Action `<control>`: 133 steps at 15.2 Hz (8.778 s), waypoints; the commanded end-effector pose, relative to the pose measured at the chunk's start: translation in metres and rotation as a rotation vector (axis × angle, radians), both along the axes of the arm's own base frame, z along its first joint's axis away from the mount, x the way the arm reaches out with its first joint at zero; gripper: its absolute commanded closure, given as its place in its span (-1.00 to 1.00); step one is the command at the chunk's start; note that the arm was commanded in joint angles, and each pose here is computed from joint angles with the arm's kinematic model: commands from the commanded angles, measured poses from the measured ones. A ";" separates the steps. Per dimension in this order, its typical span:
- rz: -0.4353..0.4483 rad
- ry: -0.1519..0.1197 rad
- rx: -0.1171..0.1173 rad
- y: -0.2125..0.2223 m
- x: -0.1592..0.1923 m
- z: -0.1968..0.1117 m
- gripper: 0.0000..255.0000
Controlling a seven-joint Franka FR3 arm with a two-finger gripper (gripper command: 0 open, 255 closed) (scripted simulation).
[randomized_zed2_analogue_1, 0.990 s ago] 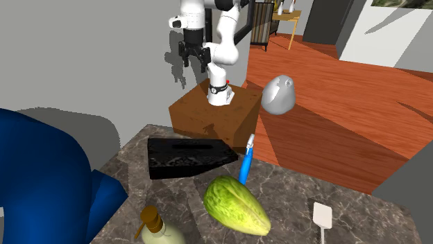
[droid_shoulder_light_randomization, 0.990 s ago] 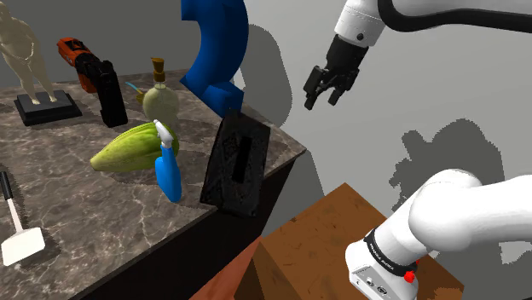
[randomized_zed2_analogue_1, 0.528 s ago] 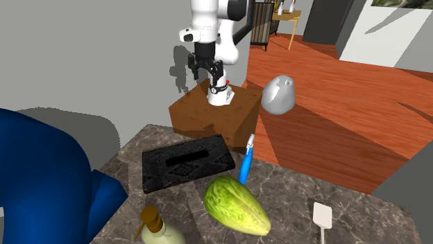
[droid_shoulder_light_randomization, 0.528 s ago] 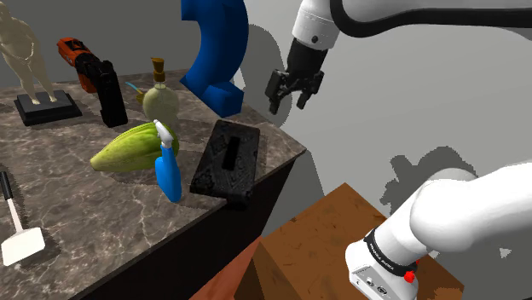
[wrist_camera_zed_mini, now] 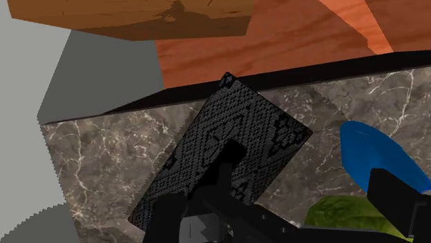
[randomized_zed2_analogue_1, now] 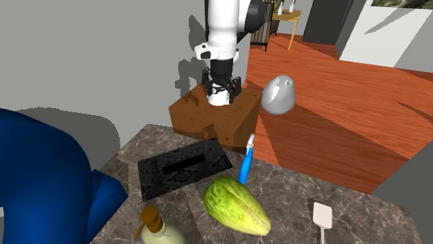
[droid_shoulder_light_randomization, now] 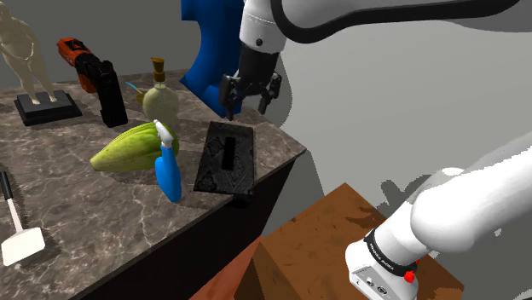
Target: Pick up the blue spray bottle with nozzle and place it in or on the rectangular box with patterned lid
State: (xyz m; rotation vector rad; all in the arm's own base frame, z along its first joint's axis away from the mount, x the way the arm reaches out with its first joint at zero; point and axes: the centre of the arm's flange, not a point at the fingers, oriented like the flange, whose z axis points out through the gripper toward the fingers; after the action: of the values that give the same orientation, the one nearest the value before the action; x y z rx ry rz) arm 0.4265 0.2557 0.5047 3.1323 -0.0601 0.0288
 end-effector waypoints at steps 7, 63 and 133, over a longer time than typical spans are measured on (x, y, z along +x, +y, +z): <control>0.020 0.015 0.008 0.094 0.043 -0.027 -1.00; 0.035 0.026 0.013 0.163 0.072 0.041 1.00; 0.035 0.026 0.013 -0.086 0.116 0.015 -1.00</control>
State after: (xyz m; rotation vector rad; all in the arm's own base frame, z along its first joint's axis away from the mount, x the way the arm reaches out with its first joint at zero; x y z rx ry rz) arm 0.5422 0.1697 0.5197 3.1455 -0.0053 -0.0128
